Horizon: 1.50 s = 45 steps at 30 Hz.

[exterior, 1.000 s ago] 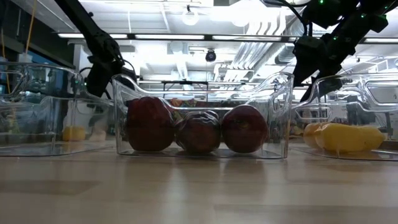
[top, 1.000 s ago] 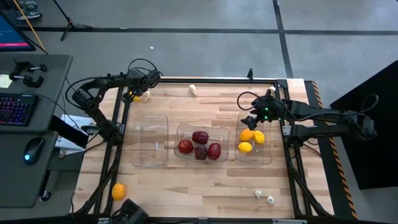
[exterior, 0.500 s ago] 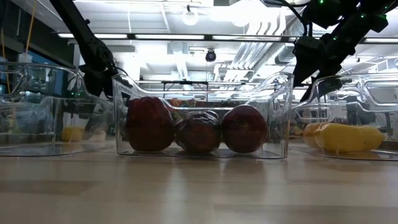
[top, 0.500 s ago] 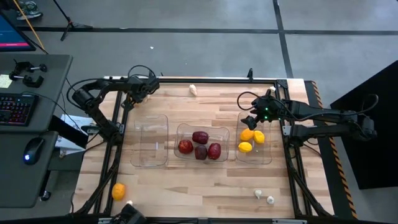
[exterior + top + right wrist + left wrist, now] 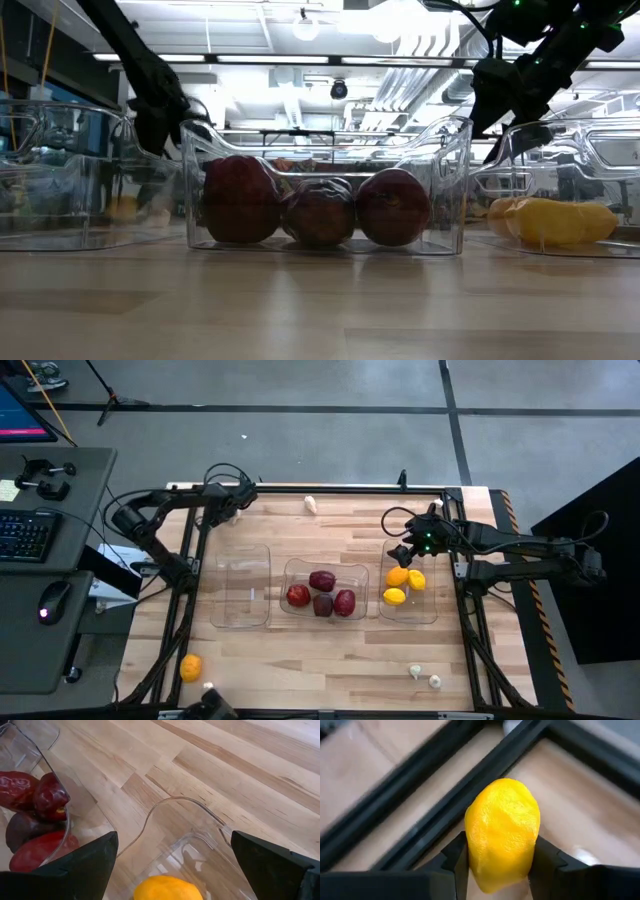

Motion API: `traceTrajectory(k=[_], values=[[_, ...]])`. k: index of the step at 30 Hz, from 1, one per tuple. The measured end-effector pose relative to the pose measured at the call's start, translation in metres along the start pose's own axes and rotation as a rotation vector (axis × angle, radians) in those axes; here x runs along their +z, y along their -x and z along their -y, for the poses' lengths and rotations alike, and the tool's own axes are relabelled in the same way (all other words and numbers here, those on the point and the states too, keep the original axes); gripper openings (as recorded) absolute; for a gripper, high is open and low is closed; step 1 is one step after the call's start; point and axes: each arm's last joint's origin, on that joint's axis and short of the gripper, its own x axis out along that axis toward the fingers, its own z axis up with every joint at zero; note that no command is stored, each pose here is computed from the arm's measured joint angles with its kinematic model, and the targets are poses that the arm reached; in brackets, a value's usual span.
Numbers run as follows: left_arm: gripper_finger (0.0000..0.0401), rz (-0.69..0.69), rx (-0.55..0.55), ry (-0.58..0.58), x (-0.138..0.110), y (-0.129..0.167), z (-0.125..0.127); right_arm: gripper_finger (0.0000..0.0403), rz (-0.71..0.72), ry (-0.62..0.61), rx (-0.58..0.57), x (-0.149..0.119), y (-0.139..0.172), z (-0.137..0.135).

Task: Sort produce into baskets
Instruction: Put the top yellow lemon into the right transparent bin

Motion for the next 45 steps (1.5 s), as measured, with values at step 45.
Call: traceTrajectory(k=[45], values=[[0.0152, 0.227, -2.054, -1.173, -0.215, 0.288, 0.056, 0.0379, 0.989, -0.230, 0.706, 0.076, 0.064, -0.050]])
